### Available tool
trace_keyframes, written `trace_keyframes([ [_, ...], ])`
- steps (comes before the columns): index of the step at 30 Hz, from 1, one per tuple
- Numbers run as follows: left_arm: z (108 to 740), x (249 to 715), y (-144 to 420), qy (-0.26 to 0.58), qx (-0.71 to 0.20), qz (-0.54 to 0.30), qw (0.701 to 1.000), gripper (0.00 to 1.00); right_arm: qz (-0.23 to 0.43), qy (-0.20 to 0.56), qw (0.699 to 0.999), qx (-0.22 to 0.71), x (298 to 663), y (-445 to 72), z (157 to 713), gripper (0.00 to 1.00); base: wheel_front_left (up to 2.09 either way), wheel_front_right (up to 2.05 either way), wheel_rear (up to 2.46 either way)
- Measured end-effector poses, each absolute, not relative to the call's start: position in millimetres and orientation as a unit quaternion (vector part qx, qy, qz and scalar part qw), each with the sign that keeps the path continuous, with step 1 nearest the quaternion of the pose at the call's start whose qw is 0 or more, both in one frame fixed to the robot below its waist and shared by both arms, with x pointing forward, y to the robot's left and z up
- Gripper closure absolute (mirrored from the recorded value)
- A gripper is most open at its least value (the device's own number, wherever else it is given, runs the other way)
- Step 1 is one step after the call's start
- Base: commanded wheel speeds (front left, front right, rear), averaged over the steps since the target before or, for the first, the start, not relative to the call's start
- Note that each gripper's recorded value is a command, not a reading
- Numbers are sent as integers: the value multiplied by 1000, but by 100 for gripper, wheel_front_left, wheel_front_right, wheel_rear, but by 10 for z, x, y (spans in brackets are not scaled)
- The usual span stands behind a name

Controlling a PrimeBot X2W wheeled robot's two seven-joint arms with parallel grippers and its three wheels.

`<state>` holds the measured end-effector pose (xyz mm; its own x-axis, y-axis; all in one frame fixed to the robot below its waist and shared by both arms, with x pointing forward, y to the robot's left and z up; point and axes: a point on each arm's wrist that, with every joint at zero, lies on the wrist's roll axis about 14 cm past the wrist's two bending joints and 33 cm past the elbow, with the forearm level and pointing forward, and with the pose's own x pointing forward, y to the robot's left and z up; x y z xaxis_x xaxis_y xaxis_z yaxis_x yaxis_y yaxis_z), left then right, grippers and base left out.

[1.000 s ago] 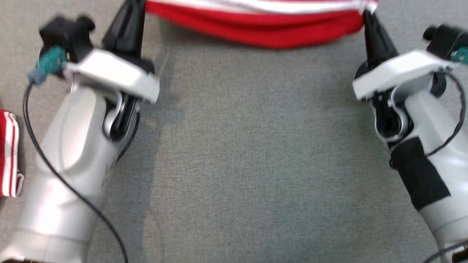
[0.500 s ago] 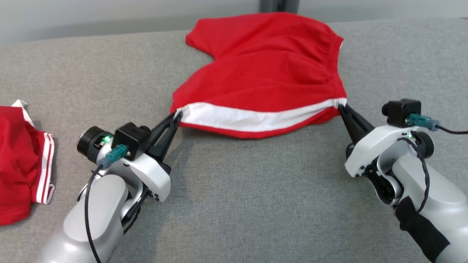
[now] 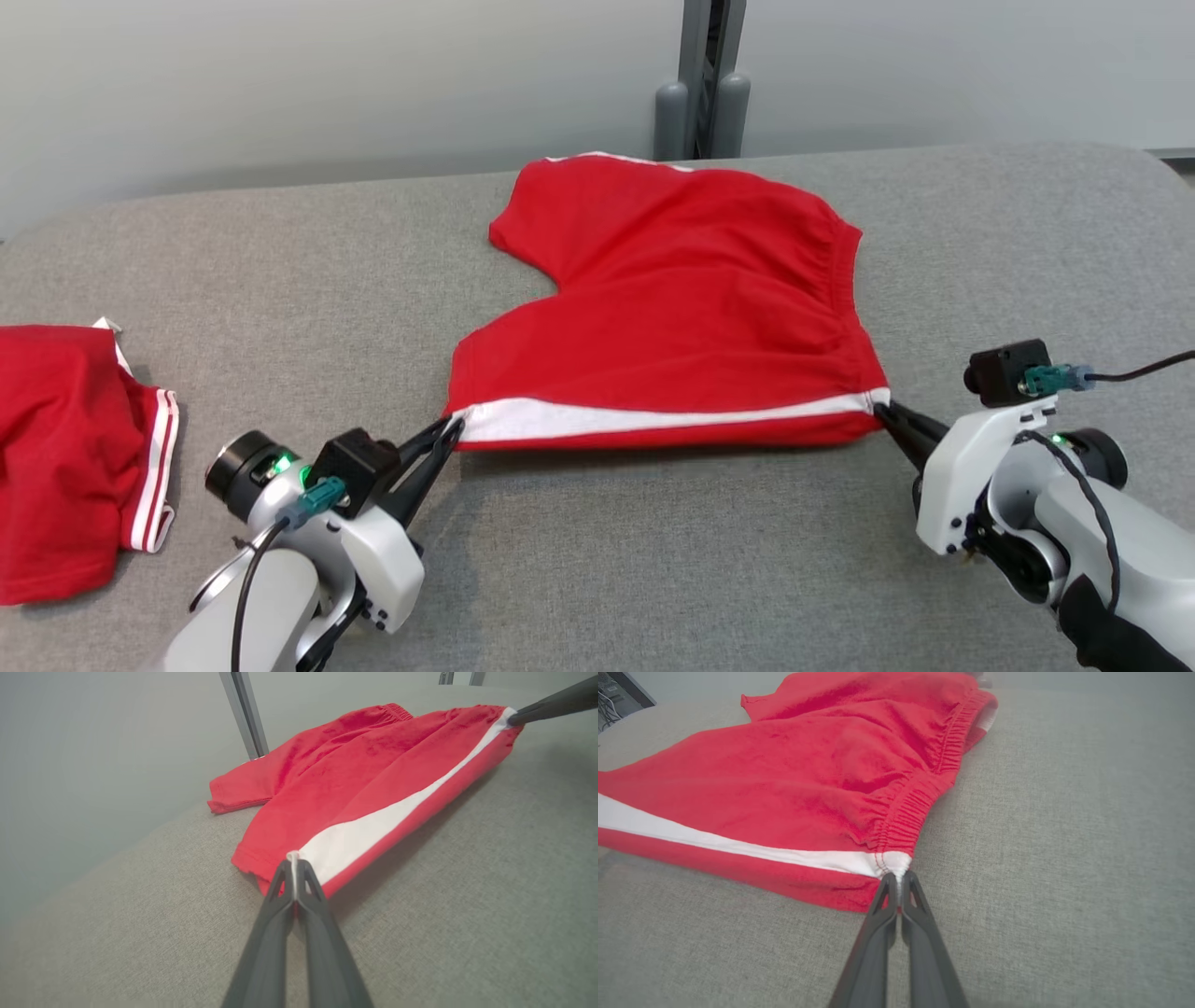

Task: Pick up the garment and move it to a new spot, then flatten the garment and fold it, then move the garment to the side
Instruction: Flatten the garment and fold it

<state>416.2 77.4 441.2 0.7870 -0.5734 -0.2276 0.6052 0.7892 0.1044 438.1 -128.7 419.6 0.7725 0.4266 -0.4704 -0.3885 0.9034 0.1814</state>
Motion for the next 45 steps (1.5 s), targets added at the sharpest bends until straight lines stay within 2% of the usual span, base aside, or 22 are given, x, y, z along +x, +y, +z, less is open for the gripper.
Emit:
trace_keyframes([
  [19,4257,3553,854,120,51,-313,941,100,232,345,906,74,3702,-1383,4013,100,0,0,0],
  [35,4194,2988,912,150,65,-337,927,100,267,455,842,112,3066,-1373,3871,100,0,0,0],
  [45,4433,3152,925,119,40,-318,940,100,275,429,848,143,3192,-1299,4033,100,0,0,0],
])
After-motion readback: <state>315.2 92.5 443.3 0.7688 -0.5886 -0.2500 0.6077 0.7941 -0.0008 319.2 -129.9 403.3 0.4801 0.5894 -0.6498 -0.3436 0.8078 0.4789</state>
